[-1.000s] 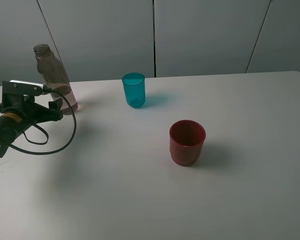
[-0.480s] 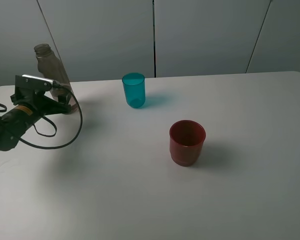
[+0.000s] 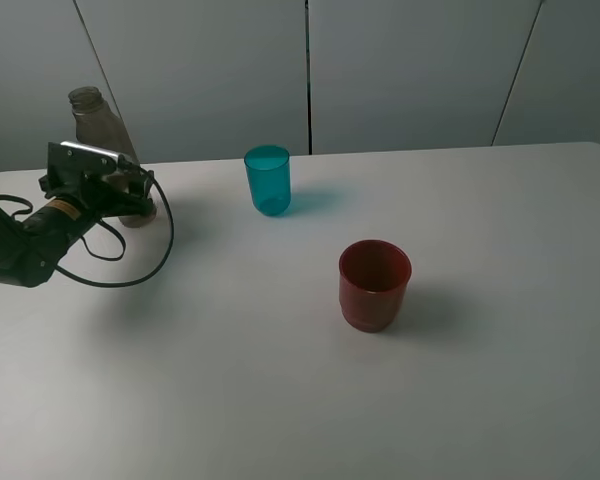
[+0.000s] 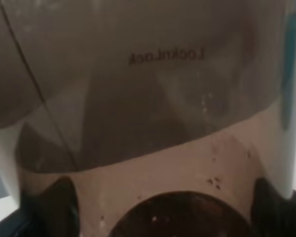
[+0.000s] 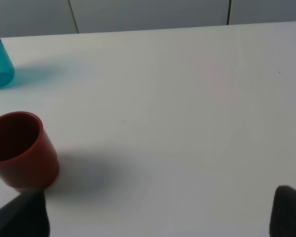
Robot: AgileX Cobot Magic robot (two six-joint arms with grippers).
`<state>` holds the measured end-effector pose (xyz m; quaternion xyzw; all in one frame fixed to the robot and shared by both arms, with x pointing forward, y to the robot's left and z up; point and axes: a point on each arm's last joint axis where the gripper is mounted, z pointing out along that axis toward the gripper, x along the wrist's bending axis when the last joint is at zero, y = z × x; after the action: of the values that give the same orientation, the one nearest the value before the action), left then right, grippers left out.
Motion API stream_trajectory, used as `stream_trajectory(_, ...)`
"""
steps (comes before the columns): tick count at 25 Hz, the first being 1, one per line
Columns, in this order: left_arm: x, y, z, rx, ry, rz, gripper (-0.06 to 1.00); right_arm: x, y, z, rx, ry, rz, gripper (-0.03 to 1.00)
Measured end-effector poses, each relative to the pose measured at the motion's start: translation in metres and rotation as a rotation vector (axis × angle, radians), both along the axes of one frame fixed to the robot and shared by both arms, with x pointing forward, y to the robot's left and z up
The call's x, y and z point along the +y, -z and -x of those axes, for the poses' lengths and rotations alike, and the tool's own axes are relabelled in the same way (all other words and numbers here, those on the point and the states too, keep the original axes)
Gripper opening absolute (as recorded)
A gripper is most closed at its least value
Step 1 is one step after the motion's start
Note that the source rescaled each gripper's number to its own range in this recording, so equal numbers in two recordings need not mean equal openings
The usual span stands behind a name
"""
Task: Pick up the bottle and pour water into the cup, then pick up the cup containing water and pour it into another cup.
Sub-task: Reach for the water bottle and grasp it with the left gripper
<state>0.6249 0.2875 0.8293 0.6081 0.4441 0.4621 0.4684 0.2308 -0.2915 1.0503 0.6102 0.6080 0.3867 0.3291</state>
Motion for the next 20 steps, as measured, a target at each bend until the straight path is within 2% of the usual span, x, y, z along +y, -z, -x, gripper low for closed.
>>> stream_trajectory(20, -0.0003, -0.0003, -0.0035, -0.010, 0.004, -0.001, 0.99, 0.0000, 0.0000, 0.0000, 0.000, -0.003, 0.006, 0.76)
